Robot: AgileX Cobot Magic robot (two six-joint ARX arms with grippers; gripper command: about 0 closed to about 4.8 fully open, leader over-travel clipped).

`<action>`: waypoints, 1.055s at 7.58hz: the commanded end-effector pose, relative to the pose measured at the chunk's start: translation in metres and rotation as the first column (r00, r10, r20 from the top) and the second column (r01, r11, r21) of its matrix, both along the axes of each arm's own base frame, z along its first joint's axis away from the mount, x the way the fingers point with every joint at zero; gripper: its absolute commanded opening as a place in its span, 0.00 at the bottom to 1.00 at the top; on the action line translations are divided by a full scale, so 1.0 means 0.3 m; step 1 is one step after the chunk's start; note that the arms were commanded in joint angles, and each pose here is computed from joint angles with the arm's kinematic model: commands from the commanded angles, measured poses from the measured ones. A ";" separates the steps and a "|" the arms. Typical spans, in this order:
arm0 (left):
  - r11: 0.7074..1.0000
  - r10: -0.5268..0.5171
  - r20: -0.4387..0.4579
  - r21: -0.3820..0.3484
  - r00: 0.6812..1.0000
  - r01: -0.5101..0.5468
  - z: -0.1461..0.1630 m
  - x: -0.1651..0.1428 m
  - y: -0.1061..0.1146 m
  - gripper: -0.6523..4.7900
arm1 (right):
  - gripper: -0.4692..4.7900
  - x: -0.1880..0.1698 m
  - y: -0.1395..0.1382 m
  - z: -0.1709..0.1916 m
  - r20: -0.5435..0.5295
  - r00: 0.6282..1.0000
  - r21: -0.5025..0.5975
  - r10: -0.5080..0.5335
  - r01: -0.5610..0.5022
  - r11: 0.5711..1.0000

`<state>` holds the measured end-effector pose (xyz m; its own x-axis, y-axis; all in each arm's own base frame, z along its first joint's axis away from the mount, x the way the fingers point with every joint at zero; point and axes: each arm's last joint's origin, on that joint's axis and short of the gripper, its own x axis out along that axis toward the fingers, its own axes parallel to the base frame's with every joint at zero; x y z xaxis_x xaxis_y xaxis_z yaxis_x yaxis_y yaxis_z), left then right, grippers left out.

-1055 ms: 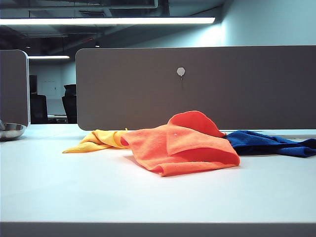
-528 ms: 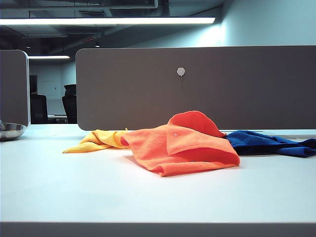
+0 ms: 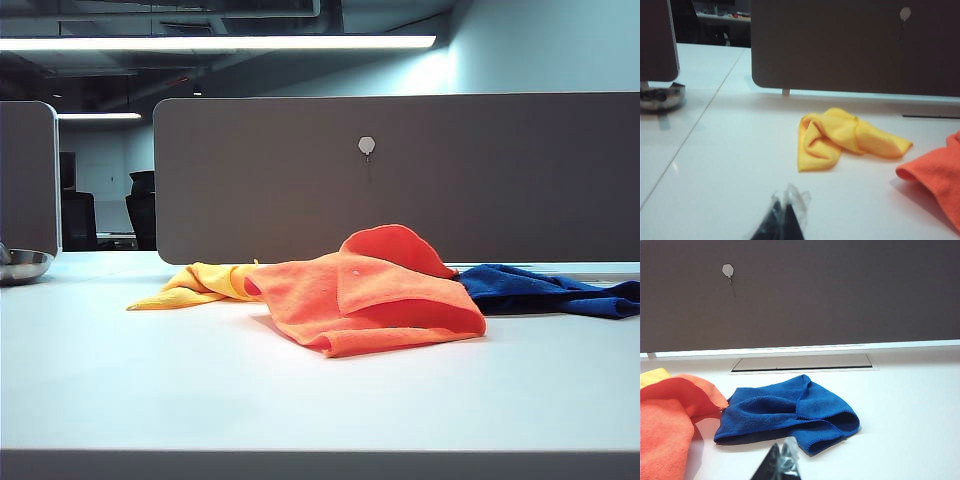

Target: Pick up a rag that is the same color as the top surface of the Rubik's Cube and cover the cube with it.

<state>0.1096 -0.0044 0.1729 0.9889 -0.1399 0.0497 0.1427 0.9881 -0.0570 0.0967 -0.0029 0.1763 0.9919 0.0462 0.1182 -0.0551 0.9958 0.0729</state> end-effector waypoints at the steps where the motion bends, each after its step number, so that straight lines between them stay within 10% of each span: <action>1: 0.993 -0.053 0.076 0.108 0.996 0.045 0.022 -0.003 -0.006 0.11 | 0.09 0.000 0.000 0.002 0.017 1.000 0.003 0.001 -0.001 1.000; 8: 0.996 -0.009 0.074 0.088 0.997 0.003 0.022 -0.002 -0.002 0.11 | 0.09 -0.004 0.000 0.024 0.087 0.996 -0.016 -0.001 0.002 1.000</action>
